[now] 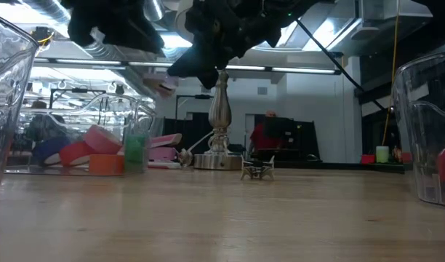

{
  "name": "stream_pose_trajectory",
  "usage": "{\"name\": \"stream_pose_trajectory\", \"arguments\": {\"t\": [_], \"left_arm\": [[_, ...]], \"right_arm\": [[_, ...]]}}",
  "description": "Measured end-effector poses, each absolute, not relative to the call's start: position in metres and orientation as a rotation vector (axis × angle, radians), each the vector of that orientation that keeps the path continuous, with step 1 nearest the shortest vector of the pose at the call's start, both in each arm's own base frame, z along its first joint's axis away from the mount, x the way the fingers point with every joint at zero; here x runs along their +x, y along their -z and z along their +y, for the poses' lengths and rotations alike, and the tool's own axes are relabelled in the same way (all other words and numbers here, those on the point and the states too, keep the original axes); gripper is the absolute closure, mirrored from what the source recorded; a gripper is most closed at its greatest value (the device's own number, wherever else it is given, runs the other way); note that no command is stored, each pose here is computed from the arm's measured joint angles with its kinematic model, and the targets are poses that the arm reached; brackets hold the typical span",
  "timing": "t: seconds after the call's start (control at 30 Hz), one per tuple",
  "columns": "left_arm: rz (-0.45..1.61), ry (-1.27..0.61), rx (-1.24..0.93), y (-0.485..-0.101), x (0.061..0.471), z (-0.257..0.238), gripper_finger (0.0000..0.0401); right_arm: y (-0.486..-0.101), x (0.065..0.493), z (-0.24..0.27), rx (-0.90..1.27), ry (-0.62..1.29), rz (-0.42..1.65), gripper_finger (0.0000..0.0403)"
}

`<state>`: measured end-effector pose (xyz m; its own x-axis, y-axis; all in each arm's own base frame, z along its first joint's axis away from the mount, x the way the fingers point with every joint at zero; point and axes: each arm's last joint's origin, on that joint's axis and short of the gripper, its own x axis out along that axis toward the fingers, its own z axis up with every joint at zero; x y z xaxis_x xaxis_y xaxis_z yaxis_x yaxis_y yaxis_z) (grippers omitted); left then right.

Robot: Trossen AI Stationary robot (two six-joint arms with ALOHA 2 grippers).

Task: Pick and place Stapler, Stapler remover, tape
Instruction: Put the purple staple remover into the bottom left transparent bin

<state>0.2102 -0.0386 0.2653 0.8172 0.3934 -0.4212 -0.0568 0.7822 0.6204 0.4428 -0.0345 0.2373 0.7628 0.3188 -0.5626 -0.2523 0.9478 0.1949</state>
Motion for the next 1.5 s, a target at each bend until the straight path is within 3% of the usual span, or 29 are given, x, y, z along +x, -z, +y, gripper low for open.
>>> {"name": "stream_pose_trajectory", "arguments": {"t": [0.37, 0.83, 0.97, 1.2, 1.5], "left_arm": [[0.625, -0.128, 0.485, -0.269, 0.183, -0.035, 0.0232], [0.741, -0.204, 0.659, -0.25, 0.201, -0.037, 0.0234], [0.74, -0.222, 0.683, -0.249, 0.205, -0.037, 0.0264], [0.732, -0.224, 0.678, -0.25, 0.204, -0.037, 0.037], [0.703, -0.223, 0.602, -0.251, 0.206, -0.038, 0.0373]], "right_arm": [[-0.241, 0.446, -0.036, 0.085, -0.264, 0.585, 0.0403], [-0.25, 0.451, -0.033, 0.116, -0.302, 0.481, 0.0403], [-0.251, 0.452, -0.033, 0.119, -0.301, 0.474, 0.0403], [-0.252, 0.453, -0.034, 0.118, -0.295, 0.457, 0.0403], [-0.253, 0.453, -0.034, 0.111, -0.301, 0.449, 0.0368]]}}
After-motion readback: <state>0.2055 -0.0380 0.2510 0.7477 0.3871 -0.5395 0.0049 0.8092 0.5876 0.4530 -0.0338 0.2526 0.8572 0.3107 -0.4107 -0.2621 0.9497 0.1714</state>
